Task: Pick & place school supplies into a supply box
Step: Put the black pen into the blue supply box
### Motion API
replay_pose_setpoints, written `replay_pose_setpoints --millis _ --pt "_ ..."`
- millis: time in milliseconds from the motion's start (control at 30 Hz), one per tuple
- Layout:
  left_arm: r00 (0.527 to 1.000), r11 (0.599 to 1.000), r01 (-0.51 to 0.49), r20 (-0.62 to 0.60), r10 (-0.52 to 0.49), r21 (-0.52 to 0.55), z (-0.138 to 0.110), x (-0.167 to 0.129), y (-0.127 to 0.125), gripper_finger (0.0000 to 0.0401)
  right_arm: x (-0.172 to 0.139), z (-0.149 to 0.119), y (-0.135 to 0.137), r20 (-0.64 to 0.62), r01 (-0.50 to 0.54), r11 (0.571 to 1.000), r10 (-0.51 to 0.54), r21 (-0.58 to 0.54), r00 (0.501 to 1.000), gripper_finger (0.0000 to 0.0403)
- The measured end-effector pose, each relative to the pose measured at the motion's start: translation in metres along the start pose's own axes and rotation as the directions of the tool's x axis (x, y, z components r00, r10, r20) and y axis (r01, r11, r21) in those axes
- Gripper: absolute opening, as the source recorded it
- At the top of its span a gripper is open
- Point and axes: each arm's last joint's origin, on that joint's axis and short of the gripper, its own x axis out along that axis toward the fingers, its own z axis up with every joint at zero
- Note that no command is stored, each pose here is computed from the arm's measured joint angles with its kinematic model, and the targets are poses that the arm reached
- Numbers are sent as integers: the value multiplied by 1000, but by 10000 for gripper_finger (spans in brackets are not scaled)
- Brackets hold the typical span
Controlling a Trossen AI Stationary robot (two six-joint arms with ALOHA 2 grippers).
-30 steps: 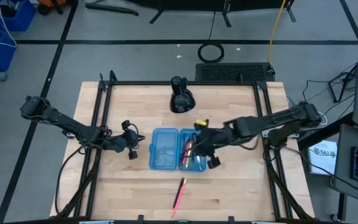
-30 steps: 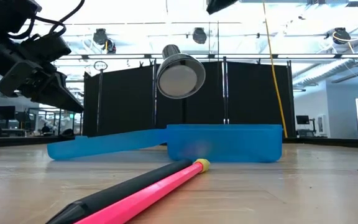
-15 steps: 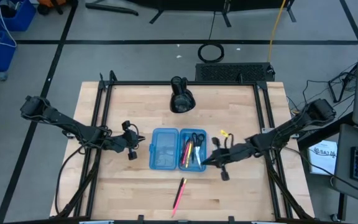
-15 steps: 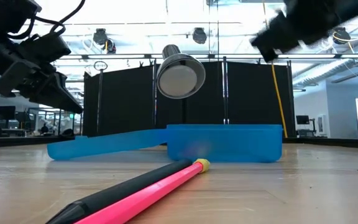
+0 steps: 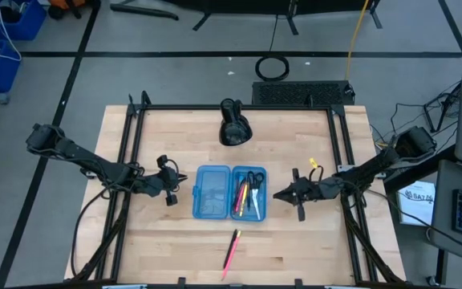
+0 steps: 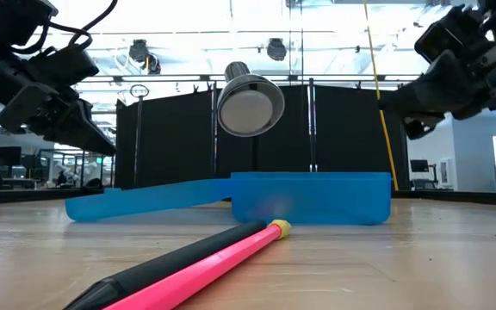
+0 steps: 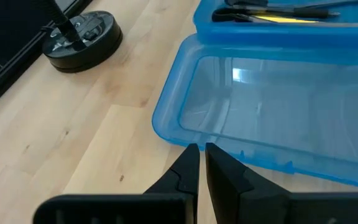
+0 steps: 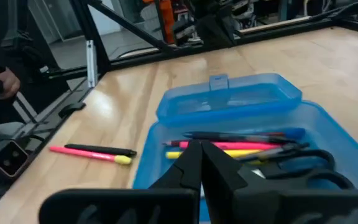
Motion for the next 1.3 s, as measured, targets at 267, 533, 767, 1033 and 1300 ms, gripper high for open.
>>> replay_pose_setpoints --millis 267,533,767,1033,1300 --pt "1000 1000 -10 3 10 4 0 0 0 33 -5 -14 -7 -54 35 997 -39 -61 998 0" --pt "1000 1000 -14 4 14 17 0 0 0 33 -4 -7 -13 8 60 973 -59 -224 998 0" --pt "1000 1000 -11 -17 11 16 -2 0 1 33 -20 8 -23 72 78 964 -61 -254 996 0" --pt "999 1000 -16 -42 17 22 -5 0 1 33 -50 21 -28 110 125 954 -99 -273 989 0" --pt "998 999 -44 -34 45 12 -4 0 2 33 -67 26 -31 174 109 979 -79 -173 982 0"
